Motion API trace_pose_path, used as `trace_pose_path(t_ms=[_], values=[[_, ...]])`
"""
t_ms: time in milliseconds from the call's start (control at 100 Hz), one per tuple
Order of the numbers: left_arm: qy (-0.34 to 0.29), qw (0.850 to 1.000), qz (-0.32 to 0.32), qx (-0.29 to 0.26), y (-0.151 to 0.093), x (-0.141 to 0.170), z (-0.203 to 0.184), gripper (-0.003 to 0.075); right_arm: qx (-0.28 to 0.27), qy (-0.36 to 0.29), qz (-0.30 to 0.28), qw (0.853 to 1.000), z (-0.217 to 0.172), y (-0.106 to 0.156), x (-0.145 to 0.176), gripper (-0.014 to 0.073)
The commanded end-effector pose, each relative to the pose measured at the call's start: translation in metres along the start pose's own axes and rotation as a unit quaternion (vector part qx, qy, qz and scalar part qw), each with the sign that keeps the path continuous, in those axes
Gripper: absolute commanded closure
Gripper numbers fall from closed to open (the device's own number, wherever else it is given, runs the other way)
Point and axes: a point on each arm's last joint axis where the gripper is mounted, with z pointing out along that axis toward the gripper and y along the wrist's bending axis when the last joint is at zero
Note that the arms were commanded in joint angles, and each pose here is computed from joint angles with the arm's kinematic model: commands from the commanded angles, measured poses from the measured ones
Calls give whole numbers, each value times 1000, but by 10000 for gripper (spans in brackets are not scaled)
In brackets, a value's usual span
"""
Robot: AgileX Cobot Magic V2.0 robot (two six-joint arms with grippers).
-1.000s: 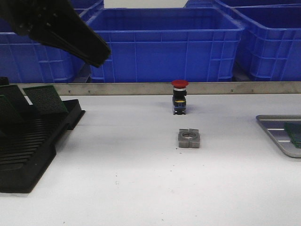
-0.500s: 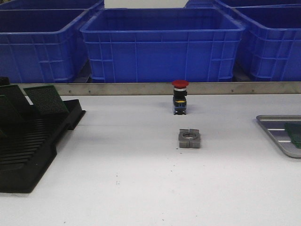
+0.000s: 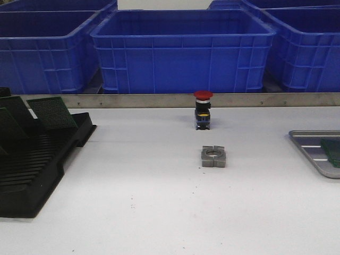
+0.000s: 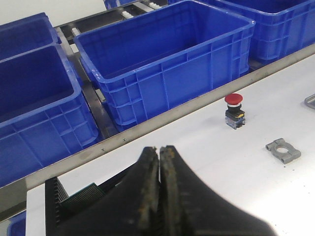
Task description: Place circuit board on tray
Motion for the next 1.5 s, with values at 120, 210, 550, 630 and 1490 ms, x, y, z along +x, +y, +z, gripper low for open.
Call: trace_pose_path(t_ms=[120, 210, 550, 630, 1490], values=[[-66, 997, -7, -31, -10, 13, -32, 737, 71, -74, -9, 995, -33, 3, 7, 655], [-83, 996, -4, -39, -13, 20, -40, 737, 111, -95, -12, 989, -43, 0, 12, 655], [-106, 993, 2, -53, -15, 23, -49, 737, 138, -115, -16, 984, -52, -1, 15, 655], [-106, 993, 2, -53, -15, 23, -49, 737, 138, -115, -16, 984, -52, -1, 15, 655], [-62, 983, -79, -157, 1, 65, -40, 737, 138, -115, -16, 984, -52, -1, 15, 655]])
